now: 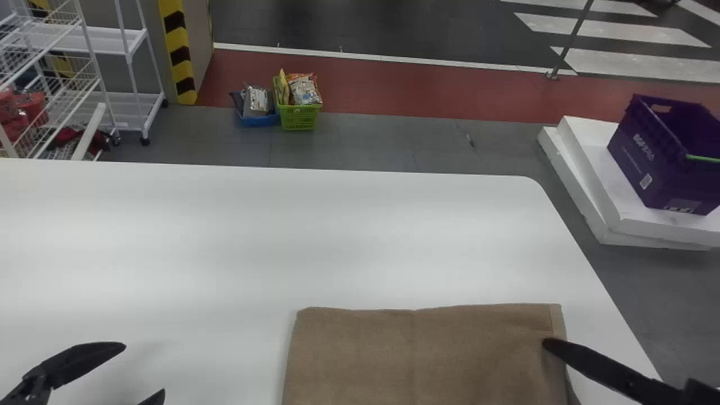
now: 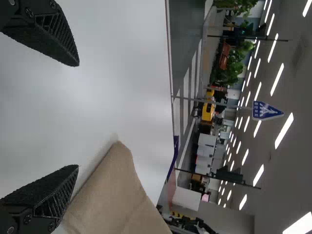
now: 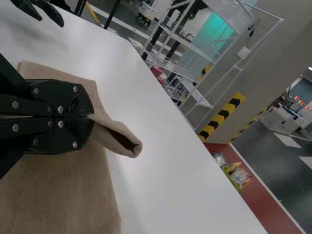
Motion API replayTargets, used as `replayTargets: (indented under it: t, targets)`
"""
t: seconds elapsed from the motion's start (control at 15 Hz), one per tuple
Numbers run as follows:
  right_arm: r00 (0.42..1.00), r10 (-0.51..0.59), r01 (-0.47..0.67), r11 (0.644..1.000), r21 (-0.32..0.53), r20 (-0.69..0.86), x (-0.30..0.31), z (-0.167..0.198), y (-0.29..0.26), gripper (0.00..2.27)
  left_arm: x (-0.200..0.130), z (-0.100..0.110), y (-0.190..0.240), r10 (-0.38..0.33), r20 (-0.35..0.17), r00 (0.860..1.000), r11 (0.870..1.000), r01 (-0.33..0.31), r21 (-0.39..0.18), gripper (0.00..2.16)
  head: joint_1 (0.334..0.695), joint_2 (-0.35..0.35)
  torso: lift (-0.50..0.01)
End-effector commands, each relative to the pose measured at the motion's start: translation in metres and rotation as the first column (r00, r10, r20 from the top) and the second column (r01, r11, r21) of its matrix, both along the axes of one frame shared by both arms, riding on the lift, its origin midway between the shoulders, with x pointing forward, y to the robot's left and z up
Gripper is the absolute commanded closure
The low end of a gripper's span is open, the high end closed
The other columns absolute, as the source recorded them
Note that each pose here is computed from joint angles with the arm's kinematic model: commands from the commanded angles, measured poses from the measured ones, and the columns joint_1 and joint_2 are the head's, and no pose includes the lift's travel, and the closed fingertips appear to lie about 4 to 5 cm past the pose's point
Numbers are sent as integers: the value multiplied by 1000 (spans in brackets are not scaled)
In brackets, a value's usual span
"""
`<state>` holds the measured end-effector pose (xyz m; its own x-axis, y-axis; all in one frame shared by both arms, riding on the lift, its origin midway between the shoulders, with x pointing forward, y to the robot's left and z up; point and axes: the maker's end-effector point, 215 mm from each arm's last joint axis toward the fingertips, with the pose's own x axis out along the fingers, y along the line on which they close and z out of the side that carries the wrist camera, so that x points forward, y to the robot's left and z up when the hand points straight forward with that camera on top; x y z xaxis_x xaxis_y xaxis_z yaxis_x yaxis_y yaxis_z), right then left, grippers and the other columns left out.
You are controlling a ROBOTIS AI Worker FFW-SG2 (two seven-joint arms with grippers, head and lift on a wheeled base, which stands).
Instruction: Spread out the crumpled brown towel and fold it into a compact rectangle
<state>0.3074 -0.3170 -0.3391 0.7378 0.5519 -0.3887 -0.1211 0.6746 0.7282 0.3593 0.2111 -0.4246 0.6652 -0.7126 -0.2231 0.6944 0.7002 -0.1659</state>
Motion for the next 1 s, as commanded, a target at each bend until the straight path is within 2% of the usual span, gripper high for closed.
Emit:
replayTargets:
  t: [0.0,0.13,0.33,0.53,0.67,0.73,0.8,0.93]
  targets:
    - [1000,-5,5,1000,-1,-29,-4,-10,-1,1231,0,0,-5,-9,1,1000,1000,9,-6,63,695,-184,-127]
    - [999,-15,15,1000,-7,-35,-2,-13,-4,1231,0,0,-8,-12,1,1000,1000,12,-8,63,695,-191,-127]
    - [997,-19,19,1000,-6,-68,-3,-26,-5,1231,-1,4,-31,-49,-8,999,998,49,-36,63,695,-211,-127]
    - [996,-35,34,999,-17,-82,-5,-30,-11,1231,-11,22,-79,-135,-2,991,988,134,-76,63,695,-254,-127]
    - [994,-48,47,999,-19,-103,-7,-38,-15,1231,-21,20,-115,-195,-73,978,975,186,-120,63,695,-328,-127]
    - [993,-49,47,999,-14,-111,-7,-42,-15,1231,-24,15,-131,-212,-103,972,973,200,-115,63,695,-350,-127]
    - [992,-50,49,999,-10,-119,-8,-45,-15,1231,-25,9,-143,-214,-116,970,975,203,-95,66,695,-350,-127]
    - [991,-47,47,999,-8,-127,-8,-48,-13,1231,-28,-14,-170,-193,-222,956,981,182,-68,87,695,-350,-127]
